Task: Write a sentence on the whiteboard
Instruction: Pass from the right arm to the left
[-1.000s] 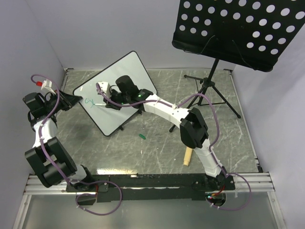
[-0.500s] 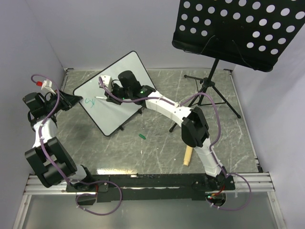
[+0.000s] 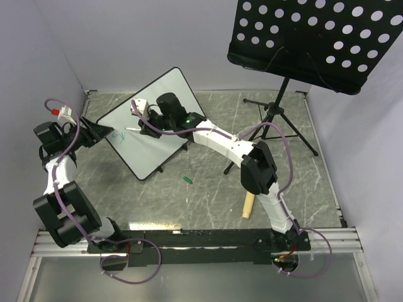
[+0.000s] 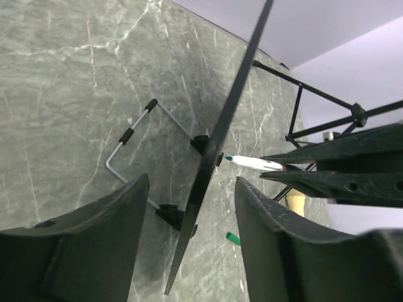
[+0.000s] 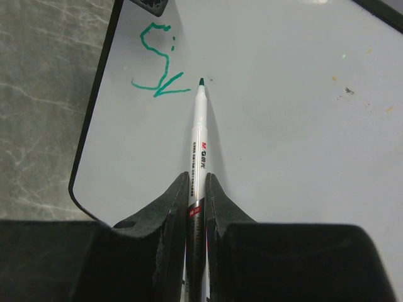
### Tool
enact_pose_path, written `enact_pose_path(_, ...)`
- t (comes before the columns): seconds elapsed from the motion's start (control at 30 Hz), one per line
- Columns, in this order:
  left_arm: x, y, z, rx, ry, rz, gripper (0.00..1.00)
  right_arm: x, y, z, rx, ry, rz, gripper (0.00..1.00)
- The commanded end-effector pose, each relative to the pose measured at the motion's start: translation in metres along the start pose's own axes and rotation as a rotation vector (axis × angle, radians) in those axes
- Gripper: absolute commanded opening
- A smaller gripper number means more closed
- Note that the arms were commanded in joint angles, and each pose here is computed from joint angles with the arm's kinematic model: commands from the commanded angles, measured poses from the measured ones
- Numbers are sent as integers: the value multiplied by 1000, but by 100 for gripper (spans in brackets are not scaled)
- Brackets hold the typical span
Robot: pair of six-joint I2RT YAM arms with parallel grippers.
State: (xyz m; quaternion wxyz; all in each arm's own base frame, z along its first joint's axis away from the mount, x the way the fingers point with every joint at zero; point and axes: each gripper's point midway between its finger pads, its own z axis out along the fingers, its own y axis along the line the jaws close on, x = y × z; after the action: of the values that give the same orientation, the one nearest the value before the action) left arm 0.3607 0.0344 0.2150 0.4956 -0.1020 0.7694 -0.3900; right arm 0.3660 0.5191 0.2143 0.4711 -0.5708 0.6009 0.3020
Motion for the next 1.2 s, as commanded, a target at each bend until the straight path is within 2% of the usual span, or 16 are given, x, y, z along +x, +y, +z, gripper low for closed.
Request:
enact_pose_path(0.0, -26, -19, -7, -12, -56, 80, 69, -60, -3, -37, 15, -112, -38, 0)
enact_pose_path(0.03, -28, -20, -8, -18, -60, 79, 71, -60, -3, -38, 17, -112, -36, 0)
enact_pose_path(0.07, -31, -22, -10, -27, -66, 84, 78, -65, -3, -42, 18, -119, -39, 0)
enact_pose_path(0.23, -46, -21, -24, -81, -114, 70, 81, -70, 4, -54, 3, -115, -30, 0)
enact_pose_path(0.3, -53, -23, -31, -109, -139, 67, 97, -74, 8, -59, -9, -118, -25, 0)
enact_pose_path(0.43, -67, -21, -50, -181, -198, 62, 97, -76, 20, -73, -50, -103, -9, 0)
enact_pose_path(0.6, -84, -38, -64, -213, -250, 75, 97, -86, 39, -102, -114, -94, 5, 0)
enact_pose_path(0.7, -94, -53, -69, -209, -293, -9, 97, -89, 52, -126, -163, -80, 31, 0)
enact_pose_path(0.87, -93, -112, -66, 61, -250, -7, 96, -86, 78, -175, -250, -57, 67, 0)
enact_pose_path(0.9, -93, -119, -65, 66, -246, 8, 97, -70, 82, -181, -263, -22, 97, 0)
enact_pose_path(0.97, -84, -148, -59, 93, -202, 68, 97, -71, 90, -204, -270, -35, 85, 0)
enact_pose_path(1.0, -73, -166, -52, 129, -161, 83, 98, -56, 93, -210, -277, -12, 109, 0)
enact_pose_path(1.17, -35, -229, -59, 212, -101, 228, 99, -33, 122, -253, -344, 26, 125, 0)
